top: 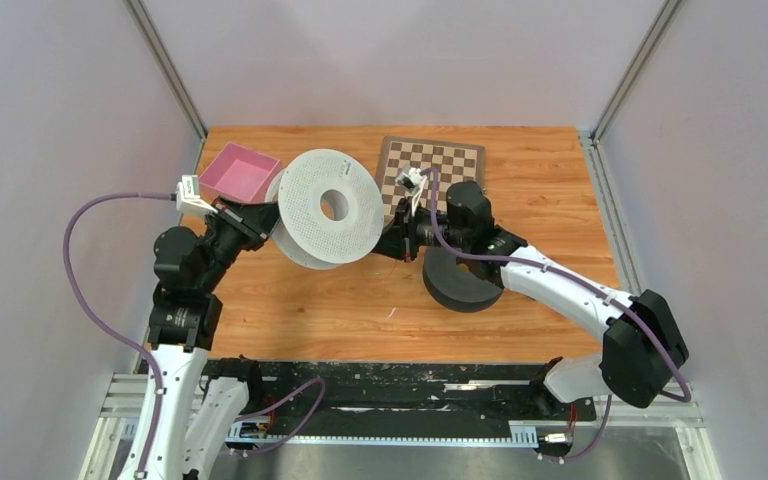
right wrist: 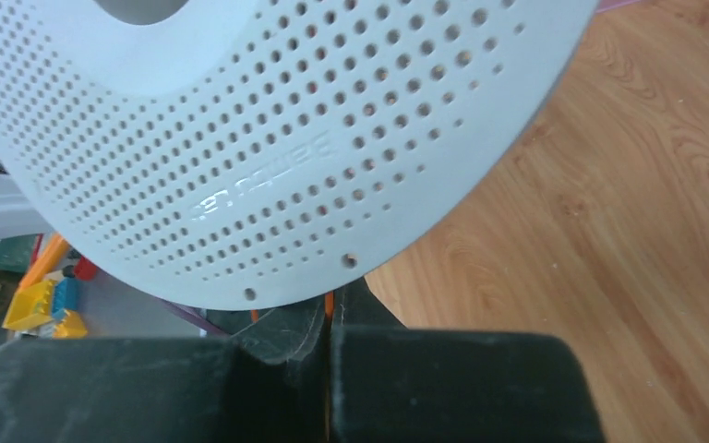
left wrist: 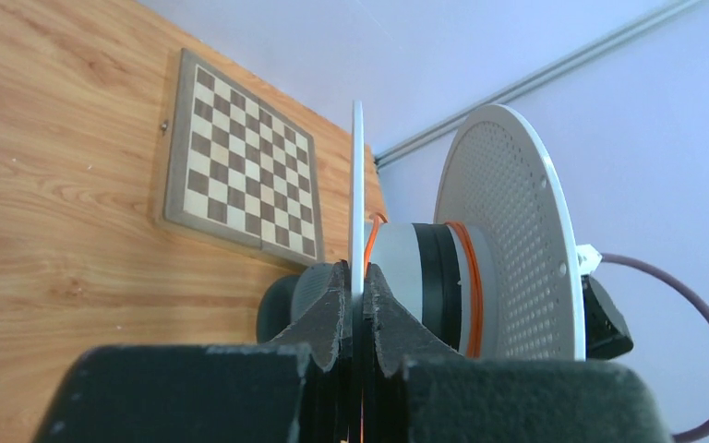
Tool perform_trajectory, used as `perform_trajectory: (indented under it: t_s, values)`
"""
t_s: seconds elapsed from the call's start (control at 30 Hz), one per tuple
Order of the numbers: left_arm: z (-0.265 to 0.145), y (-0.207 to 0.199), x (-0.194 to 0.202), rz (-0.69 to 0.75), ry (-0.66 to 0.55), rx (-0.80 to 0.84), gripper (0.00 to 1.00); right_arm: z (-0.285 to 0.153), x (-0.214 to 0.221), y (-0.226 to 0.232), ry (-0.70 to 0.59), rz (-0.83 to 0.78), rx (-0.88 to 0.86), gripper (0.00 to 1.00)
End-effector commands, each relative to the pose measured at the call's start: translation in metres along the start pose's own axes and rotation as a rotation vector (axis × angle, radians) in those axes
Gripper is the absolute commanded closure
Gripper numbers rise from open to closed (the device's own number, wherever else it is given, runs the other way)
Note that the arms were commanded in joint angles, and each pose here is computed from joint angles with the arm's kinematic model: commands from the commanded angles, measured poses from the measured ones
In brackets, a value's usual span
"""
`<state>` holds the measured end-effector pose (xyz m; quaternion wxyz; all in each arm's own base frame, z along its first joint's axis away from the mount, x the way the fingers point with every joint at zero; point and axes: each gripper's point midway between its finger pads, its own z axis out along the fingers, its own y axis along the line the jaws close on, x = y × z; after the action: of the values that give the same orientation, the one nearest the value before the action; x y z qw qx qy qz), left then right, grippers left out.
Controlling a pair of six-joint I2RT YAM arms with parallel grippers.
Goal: Wrap the cables
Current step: Wrap the cable around the cable reel.
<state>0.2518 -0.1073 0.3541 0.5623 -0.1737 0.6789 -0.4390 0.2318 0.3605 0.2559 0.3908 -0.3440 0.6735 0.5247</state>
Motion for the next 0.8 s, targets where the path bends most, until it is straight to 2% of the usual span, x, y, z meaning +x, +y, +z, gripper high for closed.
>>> perform_trajectory:
  t_s: [0.0, 0.13, 0.37, 0.6, 0.77]
  values:
    - [-0.006, -0.037, -0.037, -0.063, -0.174, 0.135, 1.00, -0.005, -0.036, 0.033, -0.117, 0.056, -0.095, 0.98]
    - [-0.012, -0.026, -0.050, -0.105, -0.296, 0.121, 1.00, -0.007, -0.044, 0.042, -0.169, 0.149, -0.129, 0.97]
    - [-0.006, -0.009, -0.043, -0.298, -0.328, 0.172, 1.00, -0.004, -0.055, 0.043, -0.277, 0.320, -0.176, 0.97]
    - [-0.004, 0.001, -0.047, -0.360, -0.378, 0.185, 1.00, 0.014, -0.065, 0.044, -0.332, 0.439, -0.201, 0.97]
    - [-0.003, 0.009, -0.047, -0.471, -0.407, 0.223, 1.00, 0.033, -0.068, 0.039, -0.374, 0.517, -0.189, 0.97]
